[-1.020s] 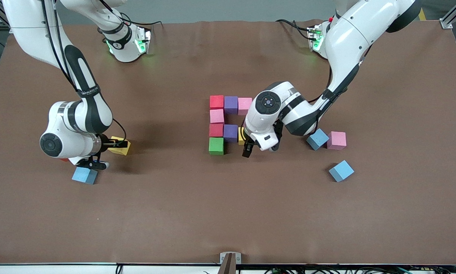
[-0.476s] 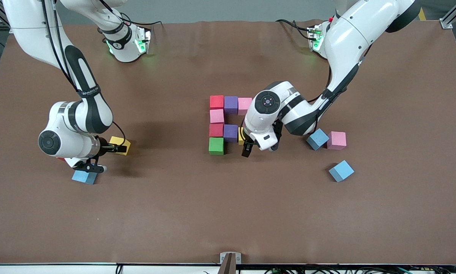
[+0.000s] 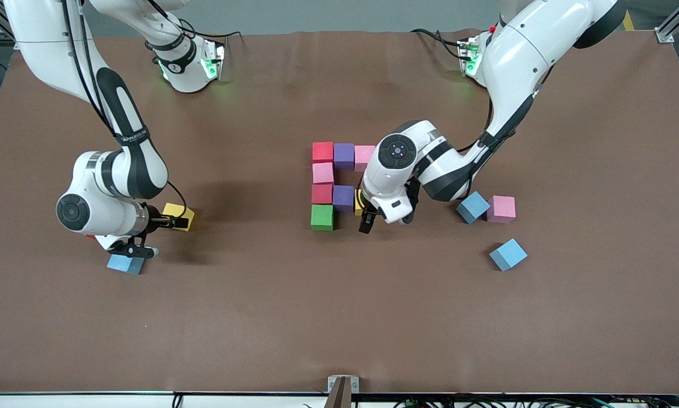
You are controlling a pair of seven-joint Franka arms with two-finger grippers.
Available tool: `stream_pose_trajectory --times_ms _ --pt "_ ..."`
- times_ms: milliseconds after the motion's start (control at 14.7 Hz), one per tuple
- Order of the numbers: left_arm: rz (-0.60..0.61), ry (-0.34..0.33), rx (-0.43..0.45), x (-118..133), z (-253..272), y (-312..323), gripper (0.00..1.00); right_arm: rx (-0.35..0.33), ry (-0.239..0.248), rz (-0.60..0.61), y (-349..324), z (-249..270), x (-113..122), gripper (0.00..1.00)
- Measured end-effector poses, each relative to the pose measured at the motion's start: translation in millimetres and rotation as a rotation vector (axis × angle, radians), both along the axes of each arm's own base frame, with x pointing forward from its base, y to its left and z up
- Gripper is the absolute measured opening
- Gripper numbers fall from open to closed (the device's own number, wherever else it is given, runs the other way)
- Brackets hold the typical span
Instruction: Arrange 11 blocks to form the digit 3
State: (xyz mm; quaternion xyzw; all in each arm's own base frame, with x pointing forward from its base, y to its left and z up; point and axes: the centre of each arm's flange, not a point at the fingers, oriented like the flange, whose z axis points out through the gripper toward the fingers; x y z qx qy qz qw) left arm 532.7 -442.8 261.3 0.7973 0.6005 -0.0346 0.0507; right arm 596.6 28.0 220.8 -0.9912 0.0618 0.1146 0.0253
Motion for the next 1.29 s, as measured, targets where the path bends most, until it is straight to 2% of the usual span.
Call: stream_pose_trajectory --times_ms 952,1020,1155,1223,1291 --pt "-0.02 0.0 0.0 -6 -1 -7 1.0 -0.006 0.021 -0.002 -2 -19 -4 0.98" --pt "-0.021 0.0 0.0 -6 -1 -7 1.0 -0.006 0.022 -0.003 -2 -19 -4 0.93" --pt "-0.023 0.001 0.0 -6 -1 -7 1.0 -0.006 0.024 -0.003 -2 -21 -5 0.89" --pt "-0.023 0.0 0.0 -6 -1 -7 1.0 -0.006 0.025 -0.003 -2 -22 -5 0.81" --pt "-0.025 -0.001 -0.001 -6 0 -7 1.0 -0.007 0.024 -0.003 -2 -22 -5 0.81"
